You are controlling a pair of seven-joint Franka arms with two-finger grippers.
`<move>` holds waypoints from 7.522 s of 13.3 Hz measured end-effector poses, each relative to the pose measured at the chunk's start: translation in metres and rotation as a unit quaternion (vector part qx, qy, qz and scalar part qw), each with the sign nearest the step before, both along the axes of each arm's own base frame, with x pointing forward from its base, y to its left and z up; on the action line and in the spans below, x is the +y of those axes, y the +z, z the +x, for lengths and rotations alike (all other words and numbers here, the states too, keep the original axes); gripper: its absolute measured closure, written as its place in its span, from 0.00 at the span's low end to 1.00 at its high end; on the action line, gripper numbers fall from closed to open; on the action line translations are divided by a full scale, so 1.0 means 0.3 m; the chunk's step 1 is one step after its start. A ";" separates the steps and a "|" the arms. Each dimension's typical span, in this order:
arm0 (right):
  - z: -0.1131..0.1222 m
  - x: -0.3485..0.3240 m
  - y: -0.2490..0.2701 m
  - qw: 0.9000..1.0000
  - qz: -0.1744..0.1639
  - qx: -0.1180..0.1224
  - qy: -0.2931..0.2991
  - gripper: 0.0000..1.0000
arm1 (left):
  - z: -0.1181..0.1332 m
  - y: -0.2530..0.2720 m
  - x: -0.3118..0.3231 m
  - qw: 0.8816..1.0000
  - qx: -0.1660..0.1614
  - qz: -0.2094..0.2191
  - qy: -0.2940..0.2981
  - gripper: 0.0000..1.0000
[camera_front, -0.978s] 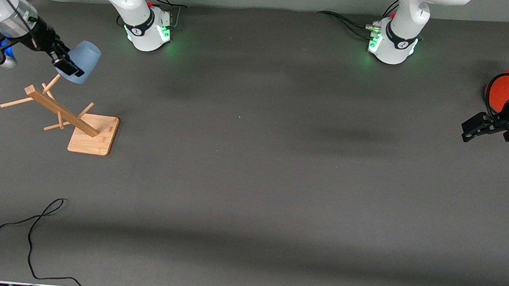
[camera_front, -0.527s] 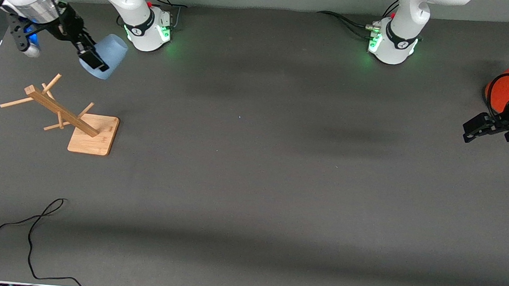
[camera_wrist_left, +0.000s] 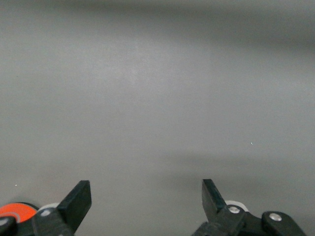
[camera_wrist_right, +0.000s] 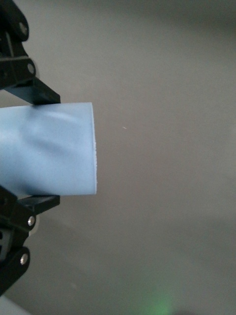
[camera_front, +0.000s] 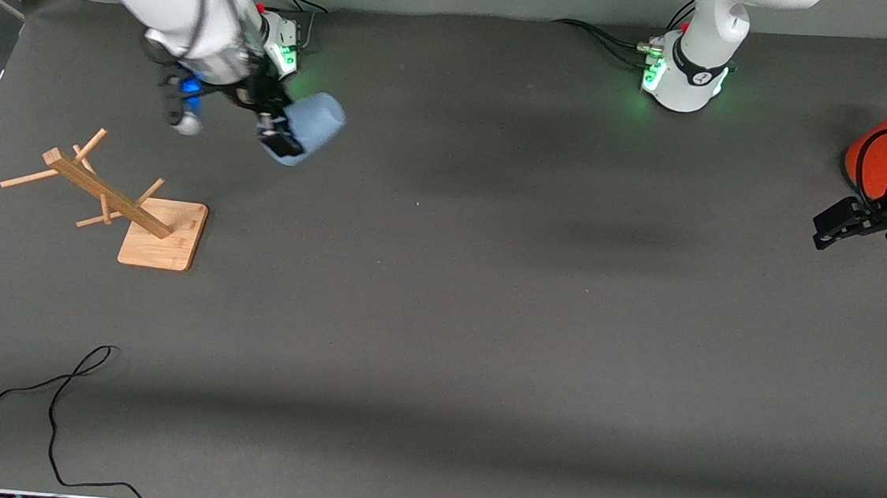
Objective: Rotate and upright cup with both arms
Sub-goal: 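Carry the blue cup to mid-table and lower it with the right gripper, then release the cup on its side and withdraw the right gripper, then reach the left gripper to the blue cup lying on its side, then grasp the cup's rim with the left gripper and tilt it upright, then set the blue cup upright on the table with the left gripper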
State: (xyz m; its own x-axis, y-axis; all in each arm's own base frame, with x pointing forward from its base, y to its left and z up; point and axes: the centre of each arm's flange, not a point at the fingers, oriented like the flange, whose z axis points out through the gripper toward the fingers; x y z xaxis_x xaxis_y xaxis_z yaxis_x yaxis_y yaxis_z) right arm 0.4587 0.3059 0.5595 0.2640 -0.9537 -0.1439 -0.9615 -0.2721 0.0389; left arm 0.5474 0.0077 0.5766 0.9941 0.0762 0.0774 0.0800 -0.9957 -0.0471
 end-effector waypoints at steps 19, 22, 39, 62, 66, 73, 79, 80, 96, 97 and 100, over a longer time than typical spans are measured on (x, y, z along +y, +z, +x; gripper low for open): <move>-0.113 0.988 -1.186 0.982 -0.139 -0.049 -0.114 0.21 | 0.000 0.006 -0.024 0.999 0.027 -0.023 -0.008 0.00; -0.113 0.998 -1.196 0.982 -0.139 -0.050 -0.114 0.21 | 0.003 0.002 -0.024 0.999 0.028 -0.022 -0.010 0.00; -0.068 0.900 -0.550 0.984 -0.126 0.014 -0.123 0.00 | -0.019 0.041 -0.018 0.998 0.051 -0.023 -0.011 0.00; 0.360 -1.139 0.211 0.864 -0.040 -0.064 0.498 0.00 | 0.093 -0.334 -1.426 0.997 0.032 0.053 0.047 0.00; 0.383 -1.172 0.193 0.819 -0.048 -0.095 0.564 0.00 | 0.045 -0.571 -1.628 0.996 0.014 0.092 -0.004 0.00; 0.391 -1.155 0.205 0.806 -0.056 -0.107 0.580 0.00 | -0.132 -1.088 -1.853 0.980 0.028 0.173 -0.090 0.00; 0.390 -1.152 0.205 0.804 -0.056 -0.107 0.582 0.00 | -0.174 -1.263 -1.826 0.948 0.075 0.230 -0.208 0.03; 0.390 -1.151 0.204 0.804 -0.055 -0.107 0.583 0.00 | -0.173 -1.260 -1.817 0.943 0.084 0.236 -0.219 0.04; 0.387 -1.155 0.194 0.804 -0.051 -0.101 0.584 0.00 | 0.033 -0.613 -1.547 0.969 0.101 0.200 -0.103 0.92; 0.387 -1.155 0.193 0.804 -0.051 -0.101 0.584 0.00 | 0.068 -0.482 -1.477 0.981 0.095 0.158 -0.062 0.92; 0.387 -1.154 0.191 0.804 -0.050 -0.101 0.584 0.00 | 0.131 -0.232 -1.327 0.995 0.047 0.070 0.045 0.92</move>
